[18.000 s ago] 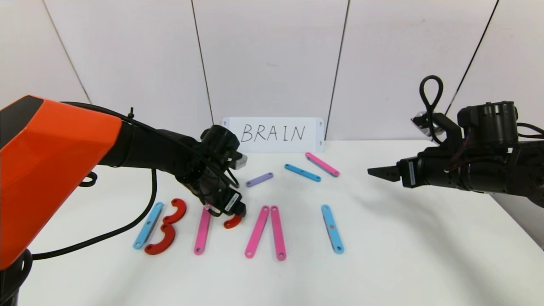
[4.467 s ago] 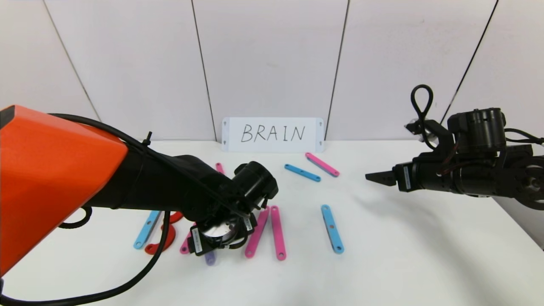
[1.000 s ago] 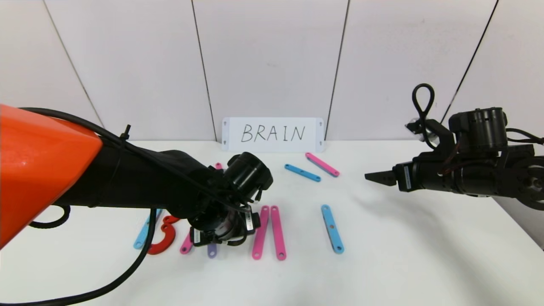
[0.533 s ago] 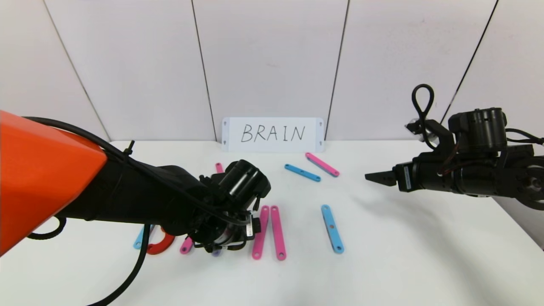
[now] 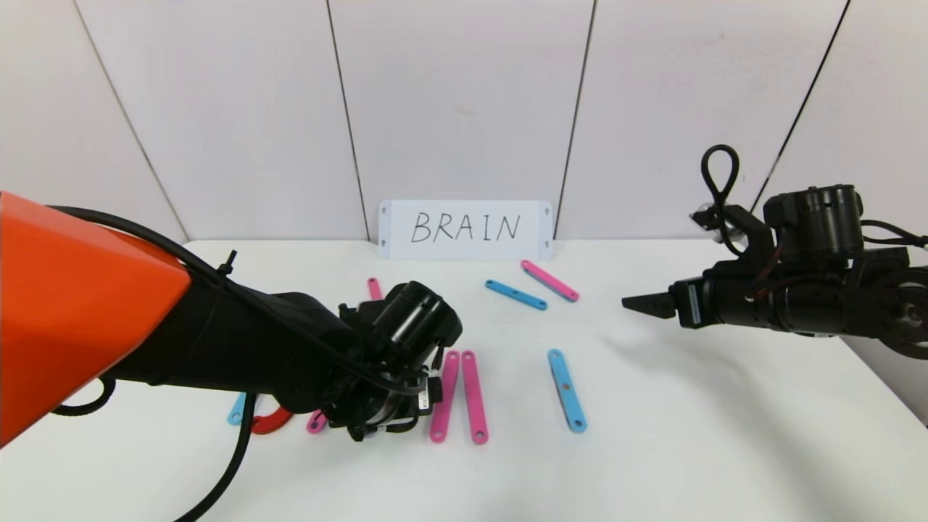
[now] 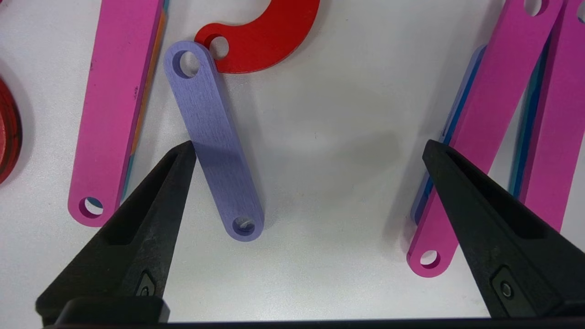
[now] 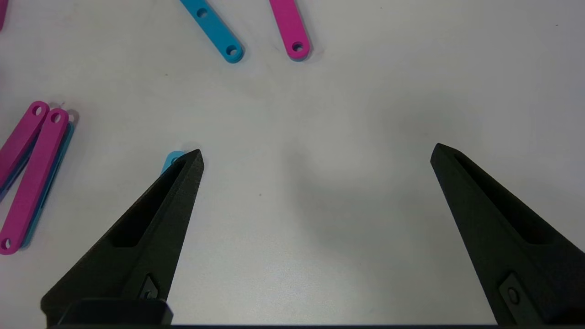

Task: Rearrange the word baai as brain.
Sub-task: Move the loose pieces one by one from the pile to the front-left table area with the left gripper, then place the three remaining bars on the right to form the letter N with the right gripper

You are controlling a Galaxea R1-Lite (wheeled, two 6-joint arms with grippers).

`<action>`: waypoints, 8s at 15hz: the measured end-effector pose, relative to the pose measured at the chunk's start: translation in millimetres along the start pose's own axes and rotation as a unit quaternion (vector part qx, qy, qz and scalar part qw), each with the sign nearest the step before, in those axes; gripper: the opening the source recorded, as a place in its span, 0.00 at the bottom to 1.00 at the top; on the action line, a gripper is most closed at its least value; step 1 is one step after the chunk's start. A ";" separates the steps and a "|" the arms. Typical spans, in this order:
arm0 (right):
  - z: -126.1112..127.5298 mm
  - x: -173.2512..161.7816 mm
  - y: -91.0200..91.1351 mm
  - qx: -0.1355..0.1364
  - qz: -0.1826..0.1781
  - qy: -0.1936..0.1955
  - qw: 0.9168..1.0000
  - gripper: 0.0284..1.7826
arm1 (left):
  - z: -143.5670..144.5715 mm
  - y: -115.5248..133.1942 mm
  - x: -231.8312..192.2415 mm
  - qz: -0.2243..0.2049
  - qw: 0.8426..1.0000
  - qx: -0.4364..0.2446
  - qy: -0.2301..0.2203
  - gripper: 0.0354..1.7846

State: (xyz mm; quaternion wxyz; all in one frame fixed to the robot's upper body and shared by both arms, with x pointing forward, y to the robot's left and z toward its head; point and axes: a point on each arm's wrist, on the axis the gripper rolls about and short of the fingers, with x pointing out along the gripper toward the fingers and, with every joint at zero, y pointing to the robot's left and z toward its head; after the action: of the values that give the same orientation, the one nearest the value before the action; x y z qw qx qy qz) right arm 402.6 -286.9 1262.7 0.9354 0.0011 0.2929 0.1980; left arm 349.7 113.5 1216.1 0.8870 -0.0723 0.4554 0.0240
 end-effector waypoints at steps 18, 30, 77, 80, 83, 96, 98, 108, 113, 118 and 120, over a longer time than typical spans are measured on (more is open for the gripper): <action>0.0 -0.3 -1.1 0.001 -0.003 0.000 1.000 0.98 | 12.6 -5.5 -0.6 0.003 0.998 0.006 -0.070 0.97; 0.0 -0.3 -1.1 0.001 -0.003 0.000 1.000 0.98 | 18.1 -5.1 12.1 0.014 0.998 0.006 -0.068 0.97; 0.0 -0.3 -1.2 0.000 -0.005 0.000 1.000 0.98 | 26.2 60.1 -7.1 -0.069 0.996 0.041 0.023 0.97; 0.2 -0.3 -1.3 0.001 -0.005 0.000 1.000 0.98 | 25.7 58.9 -4.5 -0.071 0.996 0.042 0.028 0.97; 0.1 -0.1 -1.4 0.000 -0.005 0.000 1.000 0.98 | 26.1 57.8 -2.5 -0.071 0.996 0.042 0.029 0.97; -0.9 1.3 -1.7 0.001 -0.007 0.002 1.000 0.98 | 35.6 66.2 -2.9 -0.058 0.998 0.035 0.016 0.97; -0.8 1.5 -1.7 0.001 -0.007 0.002 1.000 0.98 | 34.2 66.3 0.6 -0.057 0.998 0.034 0.022 0.97; -0.4 1.7 -2.2 0.001 -0.008 0.002 1.000 0.98 | 34.0 62.6 5.8 -0.060 0.997 0.034 0.027 0.97; -0.5 1.9 -1.9 0.001 -0.007 0.002 1.000 0.98 | 33.6 58.1 4.8 -0.066 0.997 0.036 0.027 0.97; -0.5 1.9 -1.8 0.001 -0.007 0.002 1.000 0.98 | 34.8 54.9 5.0 -0.071 0.997 0.037 0.024 0.97; -0.7 1.9 -1.8 0.001 -0.007 0.003 1.000 0.98 | 35.6 54.0 4.9 -0.071 0.997 0.036 0.023 0.97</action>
State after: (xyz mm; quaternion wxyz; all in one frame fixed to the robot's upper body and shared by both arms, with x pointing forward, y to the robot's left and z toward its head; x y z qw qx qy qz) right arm 404.3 -288.0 1260.8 0.9361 -0.0007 0.2955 0.1910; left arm 375.4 172.1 1226.8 0.8776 -0.0732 0.4703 -0.0571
